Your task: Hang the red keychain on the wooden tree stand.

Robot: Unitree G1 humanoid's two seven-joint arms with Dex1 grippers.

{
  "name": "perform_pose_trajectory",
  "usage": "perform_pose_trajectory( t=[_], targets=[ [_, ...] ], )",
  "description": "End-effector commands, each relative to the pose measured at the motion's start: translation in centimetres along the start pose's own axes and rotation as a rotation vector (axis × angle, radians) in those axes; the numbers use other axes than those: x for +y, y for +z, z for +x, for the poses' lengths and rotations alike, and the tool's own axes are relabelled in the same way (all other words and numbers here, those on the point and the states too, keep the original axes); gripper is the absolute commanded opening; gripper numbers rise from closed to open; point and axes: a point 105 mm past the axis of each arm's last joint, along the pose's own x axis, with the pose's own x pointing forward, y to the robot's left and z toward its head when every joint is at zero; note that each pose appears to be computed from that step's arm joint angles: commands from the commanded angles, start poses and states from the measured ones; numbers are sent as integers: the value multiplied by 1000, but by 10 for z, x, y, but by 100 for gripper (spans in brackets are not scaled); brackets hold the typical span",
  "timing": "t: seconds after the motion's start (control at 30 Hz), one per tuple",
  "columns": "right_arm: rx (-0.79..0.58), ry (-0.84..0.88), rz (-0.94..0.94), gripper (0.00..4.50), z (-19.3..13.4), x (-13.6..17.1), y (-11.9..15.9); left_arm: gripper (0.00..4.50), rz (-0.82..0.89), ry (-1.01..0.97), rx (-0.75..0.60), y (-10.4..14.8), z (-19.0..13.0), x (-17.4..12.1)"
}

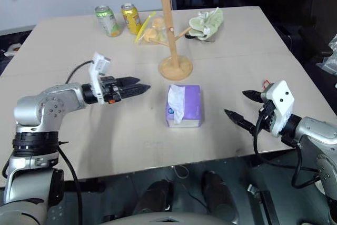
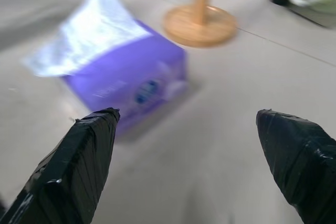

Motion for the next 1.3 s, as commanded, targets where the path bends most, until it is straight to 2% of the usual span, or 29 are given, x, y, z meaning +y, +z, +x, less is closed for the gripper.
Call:
perform_pose_trajectory(
  t=[0.03, 0.17, 0.3, 0.47, 0.63, 0.67, 0.87, 1.03, 1.13, 1.2, 1.3],
  targets=[
    [-11, 91, -39, 448, 3, 19, 10, 450, 29, -53, 5, 2, 18, -9],
    [-14, 146, -39, 448, 6, 34, 13, 450, 64, -91, 62, -16, 40, -12],
    [-25, 139, -37, 448, 6, 38, 16, 450, 66, -77, 60, -24, 50, -6],
    [-43, 144, -41, 450, 4, 45, 21, 262, 58, -131, 47, -24, 51, -11],
    [-44, 124, -37, 450, 4, 44, 17, 25, 62, -124, 24, -20, 56, -10],
    [-49, 115, -29, 450, 5, 43, 17, 2, 60, -125, 20, -19, 57, -10],
    [-86, 109, -4, 450, 11, 42, 25, 2, 37, -139, -5, -18, 51, -13],
    [-105, 139, -9, 450, 16, 46, 32, 2, -6, -23, -117, 11, 35, 3],
    [-132, 162, -10, 450, 21, 49, 39, 2, -52, 103, -248, 38, 6, 22],
    [-146, 184, -11, 450, 24, 51, 42, 2, -86, 222, -365, 57, -28, 36],
    [-154, 214, -14, 450, 29, 53, 45, 2, -138, 409, -504, 70, -71, 61]
  ],
)
